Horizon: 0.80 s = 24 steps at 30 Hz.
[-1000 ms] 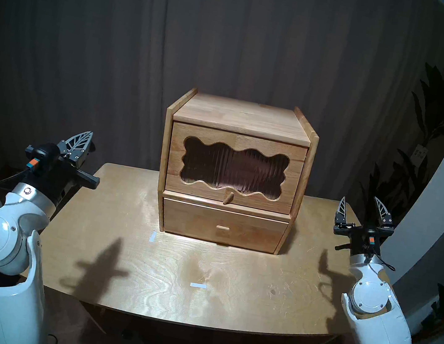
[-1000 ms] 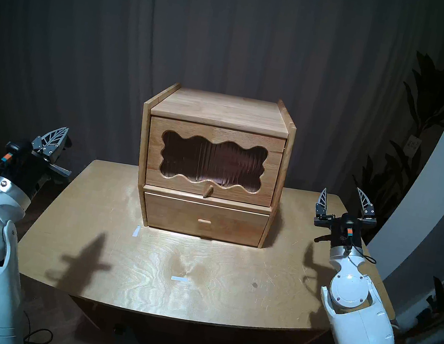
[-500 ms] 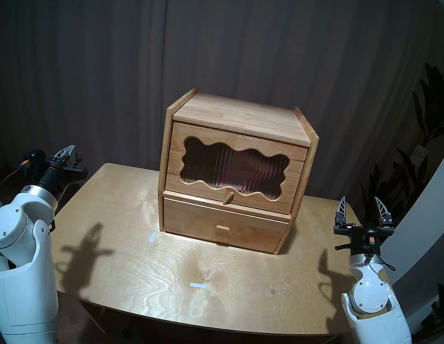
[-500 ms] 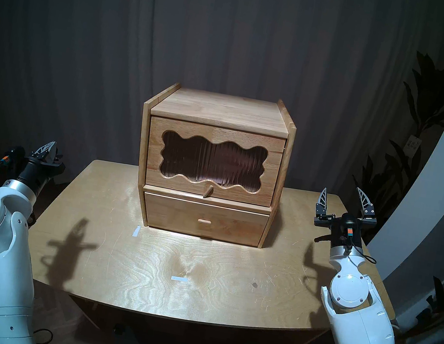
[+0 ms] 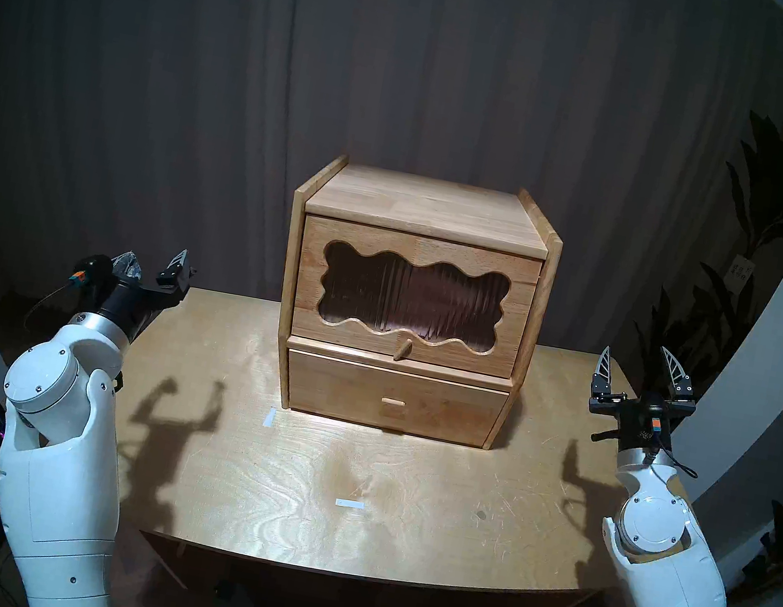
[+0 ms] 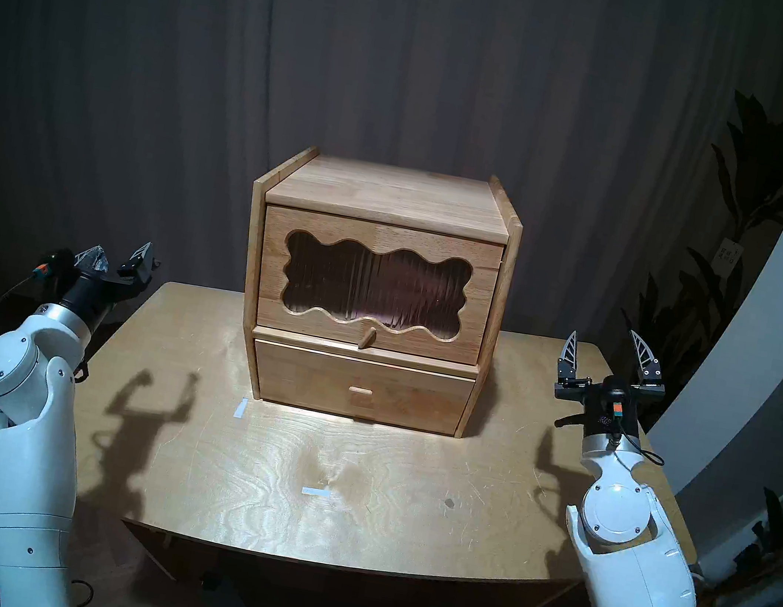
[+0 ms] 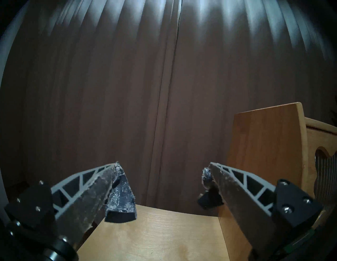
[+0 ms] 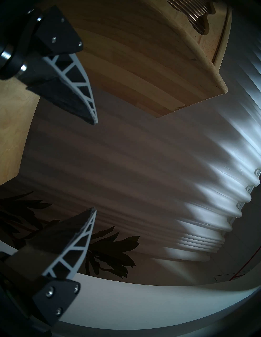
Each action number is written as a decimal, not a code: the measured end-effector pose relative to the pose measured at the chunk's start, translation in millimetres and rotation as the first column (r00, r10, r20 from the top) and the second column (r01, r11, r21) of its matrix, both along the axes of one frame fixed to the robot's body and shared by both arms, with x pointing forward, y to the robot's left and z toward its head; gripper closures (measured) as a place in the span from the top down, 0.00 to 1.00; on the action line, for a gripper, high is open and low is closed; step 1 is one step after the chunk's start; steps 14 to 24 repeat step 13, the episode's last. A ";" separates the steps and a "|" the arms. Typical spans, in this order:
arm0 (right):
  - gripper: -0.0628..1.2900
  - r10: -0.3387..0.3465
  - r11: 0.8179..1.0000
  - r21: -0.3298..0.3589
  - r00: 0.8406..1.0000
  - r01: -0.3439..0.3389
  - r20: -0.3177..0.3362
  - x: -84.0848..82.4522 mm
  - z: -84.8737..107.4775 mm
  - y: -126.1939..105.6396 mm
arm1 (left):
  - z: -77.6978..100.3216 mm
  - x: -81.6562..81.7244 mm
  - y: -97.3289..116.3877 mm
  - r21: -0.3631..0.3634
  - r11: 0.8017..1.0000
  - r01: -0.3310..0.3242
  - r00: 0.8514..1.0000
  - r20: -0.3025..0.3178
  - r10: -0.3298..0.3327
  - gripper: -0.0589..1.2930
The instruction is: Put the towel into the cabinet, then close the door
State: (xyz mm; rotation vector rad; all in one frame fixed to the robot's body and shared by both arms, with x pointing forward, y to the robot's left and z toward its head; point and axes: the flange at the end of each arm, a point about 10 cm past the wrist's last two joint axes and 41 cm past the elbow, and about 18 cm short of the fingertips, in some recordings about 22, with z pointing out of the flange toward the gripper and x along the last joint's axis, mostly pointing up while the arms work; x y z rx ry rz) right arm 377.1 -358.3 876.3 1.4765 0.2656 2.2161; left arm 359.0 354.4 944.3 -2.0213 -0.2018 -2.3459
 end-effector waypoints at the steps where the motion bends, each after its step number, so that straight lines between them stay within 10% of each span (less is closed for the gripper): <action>1: 0.97 -0.004 1.000 -0.003 1.000 0.004 0.003 0.0 0.5 -0.1 | 1.0 0.3 -1.3 0.012 1.000 0.003 1.000 0.004 -0.003 0.95; 24: 0.97 -0.053 0.999 0.003 0.998 0.053 0.016 3.3 2.3 -2.6 | 4.1 0.8 -5.4 0.071 0.997 0.008 1.000 0.021 -0.009 0.97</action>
